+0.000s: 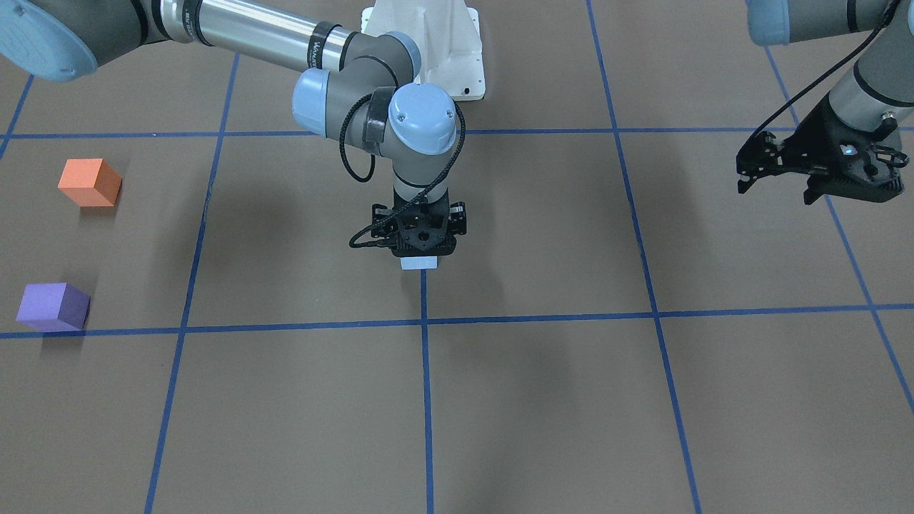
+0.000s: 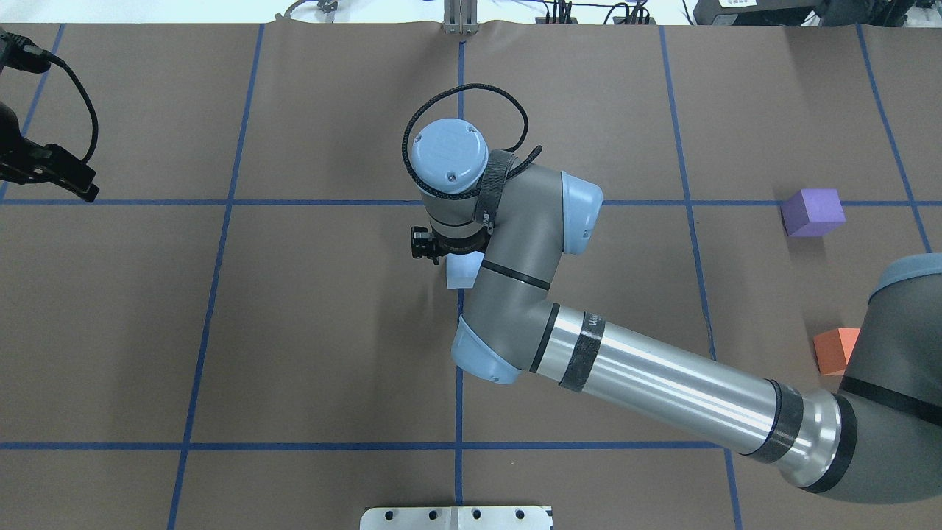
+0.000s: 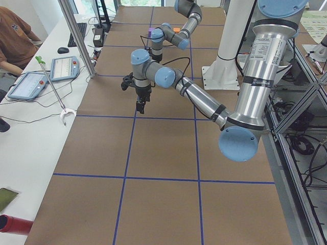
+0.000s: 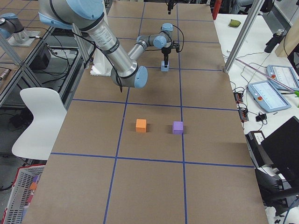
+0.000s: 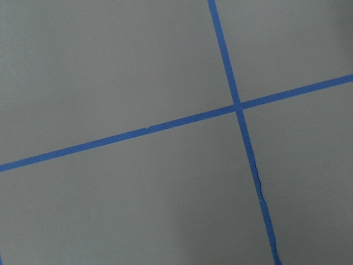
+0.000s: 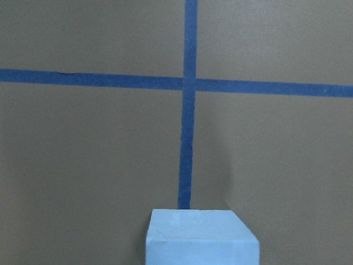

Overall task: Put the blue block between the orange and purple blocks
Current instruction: 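Lower the right gripper onto the light blue cube and close it, then carry the light blue cube with the right gripper toward the purple cube, then lower the light blue cube between the purple and orange cubes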

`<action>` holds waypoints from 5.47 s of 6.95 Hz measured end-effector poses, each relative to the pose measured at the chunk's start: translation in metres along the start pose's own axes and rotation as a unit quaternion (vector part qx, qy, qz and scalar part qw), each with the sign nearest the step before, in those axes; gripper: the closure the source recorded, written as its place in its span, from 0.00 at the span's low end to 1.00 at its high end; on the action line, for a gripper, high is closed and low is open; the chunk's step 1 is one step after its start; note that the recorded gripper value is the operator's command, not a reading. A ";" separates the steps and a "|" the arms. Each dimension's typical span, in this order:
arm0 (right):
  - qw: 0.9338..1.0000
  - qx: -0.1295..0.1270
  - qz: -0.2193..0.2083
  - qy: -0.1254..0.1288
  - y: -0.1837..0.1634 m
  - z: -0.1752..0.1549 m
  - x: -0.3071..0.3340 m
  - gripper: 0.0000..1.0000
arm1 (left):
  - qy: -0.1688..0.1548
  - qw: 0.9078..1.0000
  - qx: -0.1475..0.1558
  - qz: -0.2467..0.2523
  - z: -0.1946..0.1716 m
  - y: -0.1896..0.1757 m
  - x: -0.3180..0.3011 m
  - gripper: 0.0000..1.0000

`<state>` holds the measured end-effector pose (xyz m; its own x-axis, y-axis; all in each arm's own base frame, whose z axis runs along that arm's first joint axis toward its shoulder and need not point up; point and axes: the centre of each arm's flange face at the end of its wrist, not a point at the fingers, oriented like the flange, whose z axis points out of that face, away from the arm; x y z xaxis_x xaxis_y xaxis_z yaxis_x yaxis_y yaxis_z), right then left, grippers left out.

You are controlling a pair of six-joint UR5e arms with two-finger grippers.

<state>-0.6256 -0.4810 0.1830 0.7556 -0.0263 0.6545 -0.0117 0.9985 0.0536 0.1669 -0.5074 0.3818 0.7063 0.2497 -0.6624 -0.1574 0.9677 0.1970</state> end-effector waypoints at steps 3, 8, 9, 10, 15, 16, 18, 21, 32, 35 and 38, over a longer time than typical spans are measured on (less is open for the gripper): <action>1.000 0.008 -0.003 -0.001 -0.005 0.013 0.000 0.05 | -0.001 1.000 -0.001 -0.001 0.001 0.000 -0.001 0.00; 1.000 0.005 0.005 -0.010 -0.003 0.010 -0.001 1.00 | -0.002 1.000 -0.003 -0.002 0.003 -0.001 -0.002 0.00; 1.000 0.001 0.009 -0.013 -0.001 -0.005 -0.002 1.00 | -0.002 1.000 -0.002 -0.002 0.002 -0.001 -0.002 0.00; 1.000 0.000 0.018 -0.005 -0.002 -0.035 0.006 1.00 | -0.002 1.000 -0.001 -0.002 0.001 -0.002 -0.002 0.00; 0.999 0.014 -0.029 0.012 -0.026 -0.141 0.273 1.00 | -0.016 0.999 0.020 0.044 -0.024 0.003 -0.056 0.00; 0.998 0.016 -0.051 0.017 -0.035 -0.146 0.337 1.00 | -0.024 0.998 0.024 0.044 -0.030 0.006 -0.088 0.00; 0.996 0.017 -0.082 0.017 -0.035 -0.130 0.458 1.00 | -0.038 0.999 0.020 0.023 -0.022 0.005 -0.162 0.00; 0.997 0.009 -0.075 -0.002 -0.004 -0.069 0.577 1.00 | -0.046 0.999 0.028 0.006 -0.001 0.019 -0.223 0.00; 0.996 -0.079 -0.010 0.029 0.023 0.043 0.553 0.84 | -0.049 0.998 0.027 0.007 0.020 0.031 -0.243 0.00; 0.996 -0.082 -0.017 0.030 0.022 0.047 0.554 0.00 | -0.049 0.998 0.027 0.007 0.021 0.031 -0.244 0.00; 0.997 -0.075 -0.025 0.024 0.021 0.039 0.549 0.00 | -0.049 0.998 0.026 0.006 0.022 0.031 -0.246 0.00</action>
<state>-0.2366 -0.4764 0.5723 0.7835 -0.0773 0.6166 0.1222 0.9920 -0.0310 0.0039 -0.5394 0.5668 0.7685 0.2544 -0.5871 -0.1324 0.9609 0.2430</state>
